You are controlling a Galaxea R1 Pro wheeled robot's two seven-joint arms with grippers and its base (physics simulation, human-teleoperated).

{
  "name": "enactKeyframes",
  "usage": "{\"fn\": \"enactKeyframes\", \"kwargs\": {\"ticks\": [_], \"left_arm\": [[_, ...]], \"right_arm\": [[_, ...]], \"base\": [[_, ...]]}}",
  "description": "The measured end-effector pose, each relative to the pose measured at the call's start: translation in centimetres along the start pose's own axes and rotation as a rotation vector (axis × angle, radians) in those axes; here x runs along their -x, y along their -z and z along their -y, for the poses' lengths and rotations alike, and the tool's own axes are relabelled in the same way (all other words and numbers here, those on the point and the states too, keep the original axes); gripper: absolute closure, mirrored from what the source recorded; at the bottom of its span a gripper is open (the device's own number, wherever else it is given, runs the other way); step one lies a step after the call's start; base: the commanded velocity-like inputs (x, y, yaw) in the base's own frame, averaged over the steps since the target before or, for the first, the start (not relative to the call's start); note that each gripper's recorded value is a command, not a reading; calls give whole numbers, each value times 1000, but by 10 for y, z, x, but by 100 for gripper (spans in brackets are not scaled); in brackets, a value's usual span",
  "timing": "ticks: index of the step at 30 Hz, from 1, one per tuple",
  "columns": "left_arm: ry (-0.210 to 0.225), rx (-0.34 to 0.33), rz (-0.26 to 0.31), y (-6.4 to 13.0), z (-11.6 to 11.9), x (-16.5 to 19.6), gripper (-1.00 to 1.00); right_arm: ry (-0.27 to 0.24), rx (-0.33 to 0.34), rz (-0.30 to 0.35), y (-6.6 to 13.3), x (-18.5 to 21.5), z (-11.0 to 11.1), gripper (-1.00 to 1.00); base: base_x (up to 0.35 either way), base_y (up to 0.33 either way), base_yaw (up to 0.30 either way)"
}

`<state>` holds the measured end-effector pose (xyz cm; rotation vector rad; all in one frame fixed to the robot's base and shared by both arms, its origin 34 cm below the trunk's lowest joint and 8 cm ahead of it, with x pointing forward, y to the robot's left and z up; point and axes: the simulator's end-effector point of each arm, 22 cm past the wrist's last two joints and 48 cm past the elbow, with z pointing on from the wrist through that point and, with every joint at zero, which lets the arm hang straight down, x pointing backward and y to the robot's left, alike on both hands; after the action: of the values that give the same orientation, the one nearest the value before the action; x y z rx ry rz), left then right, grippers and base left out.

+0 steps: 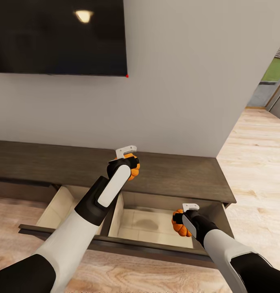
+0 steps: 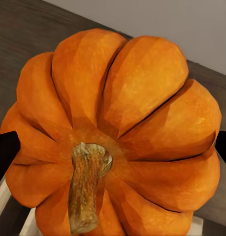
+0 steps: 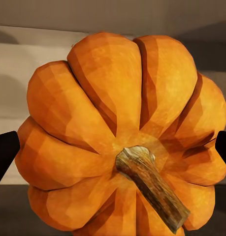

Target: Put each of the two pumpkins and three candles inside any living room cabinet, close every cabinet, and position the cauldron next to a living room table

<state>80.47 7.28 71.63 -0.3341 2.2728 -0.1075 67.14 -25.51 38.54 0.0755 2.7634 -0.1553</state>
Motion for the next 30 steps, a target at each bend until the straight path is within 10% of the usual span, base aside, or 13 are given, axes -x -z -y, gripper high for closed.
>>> {"fn": "enactKeyframes", "kwargs": {"ticks": [30], "left_arm": [[-2,10,-38,-19,-4,-19,100]], "right_arm": [[6,-2,-36,-17,-19,0,100]], "base": [[29,1,0]]}}
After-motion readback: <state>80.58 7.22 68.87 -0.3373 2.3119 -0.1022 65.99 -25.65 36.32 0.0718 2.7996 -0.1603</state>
